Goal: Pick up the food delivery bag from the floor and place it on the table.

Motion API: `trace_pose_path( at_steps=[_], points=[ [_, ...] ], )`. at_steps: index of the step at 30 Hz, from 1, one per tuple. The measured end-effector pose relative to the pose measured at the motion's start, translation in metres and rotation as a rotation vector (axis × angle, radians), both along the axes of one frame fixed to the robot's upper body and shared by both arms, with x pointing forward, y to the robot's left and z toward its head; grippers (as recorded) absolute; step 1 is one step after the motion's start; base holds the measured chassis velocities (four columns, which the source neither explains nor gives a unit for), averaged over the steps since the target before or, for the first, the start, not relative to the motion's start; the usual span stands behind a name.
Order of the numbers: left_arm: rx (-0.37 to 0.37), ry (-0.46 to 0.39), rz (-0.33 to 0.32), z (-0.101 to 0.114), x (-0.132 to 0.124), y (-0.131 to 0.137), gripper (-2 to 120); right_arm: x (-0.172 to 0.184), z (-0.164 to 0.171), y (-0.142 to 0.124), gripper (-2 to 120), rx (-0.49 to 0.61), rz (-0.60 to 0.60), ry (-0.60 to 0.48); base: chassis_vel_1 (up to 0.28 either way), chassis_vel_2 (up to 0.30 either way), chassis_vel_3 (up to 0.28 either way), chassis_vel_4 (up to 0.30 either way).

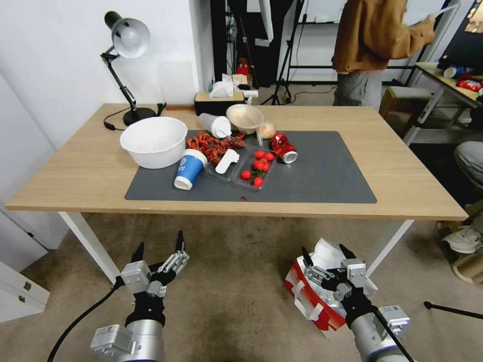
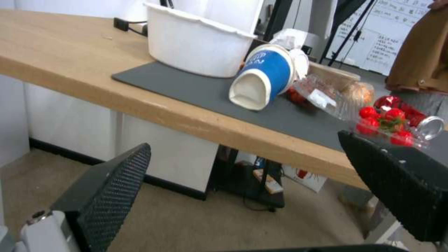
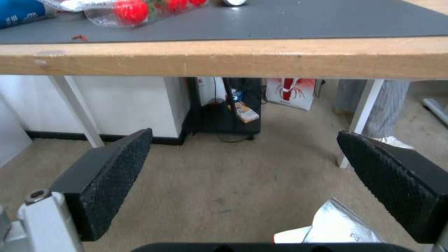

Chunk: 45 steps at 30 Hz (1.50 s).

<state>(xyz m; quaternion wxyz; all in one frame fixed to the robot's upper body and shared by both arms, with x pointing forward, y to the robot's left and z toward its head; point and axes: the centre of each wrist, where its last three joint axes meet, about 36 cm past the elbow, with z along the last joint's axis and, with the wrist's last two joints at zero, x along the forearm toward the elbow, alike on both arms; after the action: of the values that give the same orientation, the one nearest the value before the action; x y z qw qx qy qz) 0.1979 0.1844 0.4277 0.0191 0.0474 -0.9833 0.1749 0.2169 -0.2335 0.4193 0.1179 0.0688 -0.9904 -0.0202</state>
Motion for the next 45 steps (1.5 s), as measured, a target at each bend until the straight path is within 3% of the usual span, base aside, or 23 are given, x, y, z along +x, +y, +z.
trace_pose_path(
  at_steps=[45],
  points=[
    [-0.004, 0.01, -0.014, -0.0058, 0.0011, -0.0013, 100, 0.0025, -0.0072, -0.0011, 100, -0.003, 0.004, 0.011, 0.0, 0.0, 0.0, 0.0]
  ],
)
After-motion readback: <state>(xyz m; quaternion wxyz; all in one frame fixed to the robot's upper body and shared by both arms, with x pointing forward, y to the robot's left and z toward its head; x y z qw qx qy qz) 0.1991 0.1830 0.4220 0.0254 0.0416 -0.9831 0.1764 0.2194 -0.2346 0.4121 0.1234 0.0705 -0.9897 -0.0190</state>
